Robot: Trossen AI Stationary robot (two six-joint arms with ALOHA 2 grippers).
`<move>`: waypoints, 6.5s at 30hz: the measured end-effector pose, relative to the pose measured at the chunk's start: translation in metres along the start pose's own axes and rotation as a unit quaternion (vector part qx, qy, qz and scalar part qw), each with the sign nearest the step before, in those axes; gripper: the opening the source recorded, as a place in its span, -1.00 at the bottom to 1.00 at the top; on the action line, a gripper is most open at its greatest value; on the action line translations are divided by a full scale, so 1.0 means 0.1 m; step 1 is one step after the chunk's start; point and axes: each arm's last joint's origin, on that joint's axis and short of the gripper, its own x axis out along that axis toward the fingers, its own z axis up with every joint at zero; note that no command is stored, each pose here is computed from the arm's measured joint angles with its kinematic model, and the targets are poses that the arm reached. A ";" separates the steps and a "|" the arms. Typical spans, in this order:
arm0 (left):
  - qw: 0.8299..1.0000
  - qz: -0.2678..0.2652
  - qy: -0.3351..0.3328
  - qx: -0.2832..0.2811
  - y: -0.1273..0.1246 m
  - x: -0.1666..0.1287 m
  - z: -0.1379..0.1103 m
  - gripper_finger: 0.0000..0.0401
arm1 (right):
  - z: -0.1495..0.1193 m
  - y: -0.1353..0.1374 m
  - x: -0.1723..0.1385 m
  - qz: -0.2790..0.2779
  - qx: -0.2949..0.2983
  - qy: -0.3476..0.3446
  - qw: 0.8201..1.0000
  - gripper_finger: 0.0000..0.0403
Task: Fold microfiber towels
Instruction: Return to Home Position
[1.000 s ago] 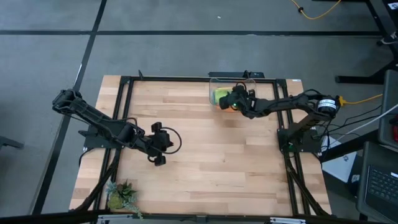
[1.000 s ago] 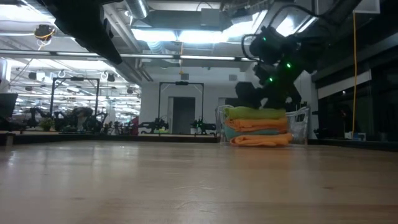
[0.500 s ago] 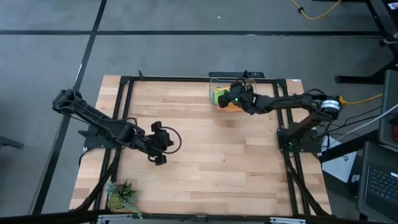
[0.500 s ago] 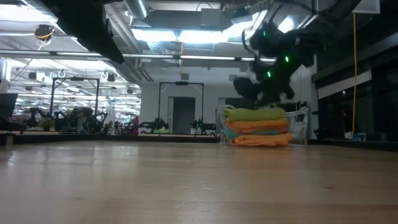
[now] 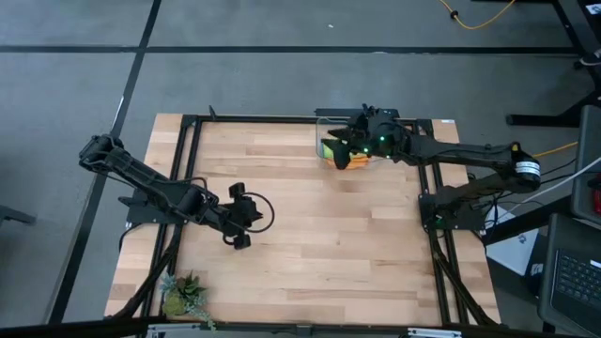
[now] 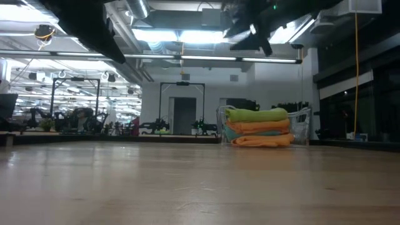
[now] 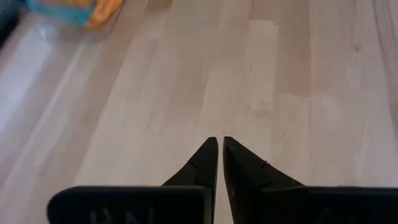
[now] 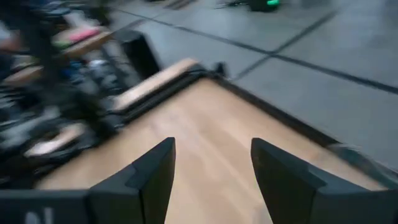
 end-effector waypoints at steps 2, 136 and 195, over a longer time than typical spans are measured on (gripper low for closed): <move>0.999 0.004 -0.001 0.046 0.01 0.00 0.00 -0.91 | 0.04 0.06 -0.02 0.056 -0.010 0.013 0.998 0.05; 0.928 -0.065 -0.361 -0.068 1.10 -0.13 -1.24 -0.91 | -1.79 -0.69 -1.38 0.097 -0.226 -0.140 0.959 0.05; 0.928 -0.065 -0.361 -0.068 1.10 -0.13 -1.24 -0.91 | -1.79 -0.69 -1.38 0.097 -0.226 -0.141 0.959 0.05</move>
